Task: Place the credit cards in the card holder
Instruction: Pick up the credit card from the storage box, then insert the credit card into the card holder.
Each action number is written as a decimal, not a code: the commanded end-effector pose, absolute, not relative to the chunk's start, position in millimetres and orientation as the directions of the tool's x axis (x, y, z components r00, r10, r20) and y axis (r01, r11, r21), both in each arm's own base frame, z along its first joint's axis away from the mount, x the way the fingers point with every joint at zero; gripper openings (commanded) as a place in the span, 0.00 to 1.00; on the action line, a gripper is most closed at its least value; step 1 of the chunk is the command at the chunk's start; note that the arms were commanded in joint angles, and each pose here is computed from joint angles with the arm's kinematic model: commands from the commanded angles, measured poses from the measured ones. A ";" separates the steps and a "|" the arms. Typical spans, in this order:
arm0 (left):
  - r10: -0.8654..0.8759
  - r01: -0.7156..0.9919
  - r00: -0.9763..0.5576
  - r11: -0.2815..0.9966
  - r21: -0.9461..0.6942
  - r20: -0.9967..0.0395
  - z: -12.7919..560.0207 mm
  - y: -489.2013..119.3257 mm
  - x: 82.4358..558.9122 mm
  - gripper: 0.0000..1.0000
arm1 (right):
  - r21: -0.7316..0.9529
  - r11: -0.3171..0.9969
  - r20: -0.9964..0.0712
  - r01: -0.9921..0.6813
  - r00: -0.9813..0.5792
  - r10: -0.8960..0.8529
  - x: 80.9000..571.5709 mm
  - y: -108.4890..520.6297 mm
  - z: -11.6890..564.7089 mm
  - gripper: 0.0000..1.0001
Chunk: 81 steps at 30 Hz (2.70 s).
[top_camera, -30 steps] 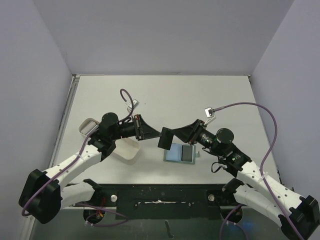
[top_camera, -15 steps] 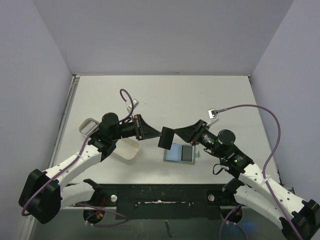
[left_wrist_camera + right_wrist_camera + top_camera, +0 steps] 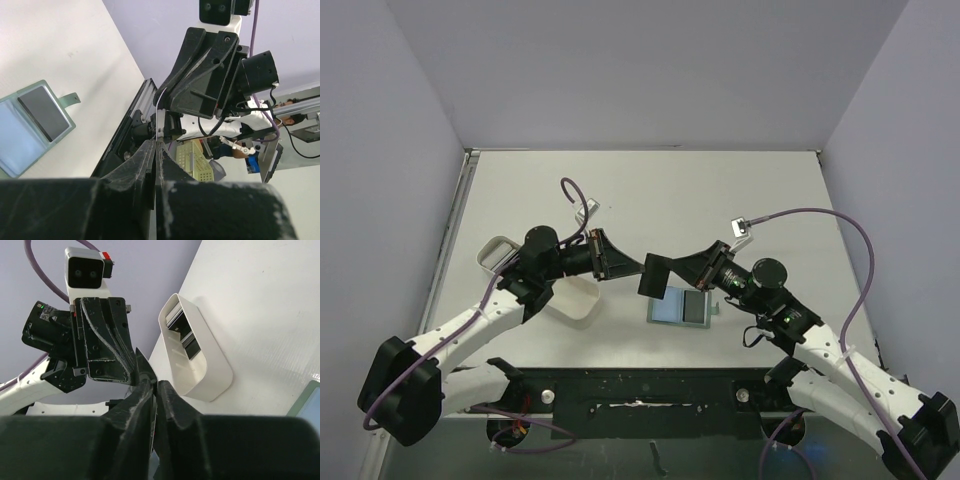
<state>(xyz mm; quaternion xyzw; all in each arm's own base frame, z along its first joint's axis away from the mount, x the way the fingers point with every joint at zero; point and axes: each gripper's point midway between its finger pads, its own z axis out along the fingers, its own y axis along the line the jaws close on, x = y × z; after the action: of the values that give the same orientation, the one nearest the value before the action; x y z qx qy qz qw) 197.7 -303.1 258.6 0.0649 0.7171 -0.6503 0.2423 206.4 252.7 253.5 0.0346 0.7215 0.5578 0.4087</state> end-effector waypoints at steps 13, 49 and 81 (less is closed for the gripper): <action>-0.252 0.414 -0.794 0.442 -0.795 -0.554 229.8 -292.3 229.6 0.45 | 0.720 0.603 -0.656 -0.343 -0.619 0.432 212.3 224.9 215.9 0.00; 0.091 0.334 -0.878 0.819 -0.466 -0.469 49.8 -338.5 229.1 0.00 | 0.630 0.757 -0.603 -0.174 -0.724 0.335 262.9 178.4 111.8 0.00; 0.132 0.311 -0.906 0.852 -0.421 -0.402 13.7 -328.5 207.0 0.00 | 0.667 0.730 -0.551 -0.149 -0.758 0.349 254.8 180.0 57.1 0.00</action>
<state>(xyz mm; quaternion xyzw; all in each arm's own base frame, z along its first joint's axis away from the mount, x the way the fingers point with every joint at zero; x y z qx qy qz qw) 210.5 -326.3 20.3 0.1144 0.9438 -0.2498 0.1839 249.4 175.3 48.9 0.0624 0.8792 0.3410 0.3268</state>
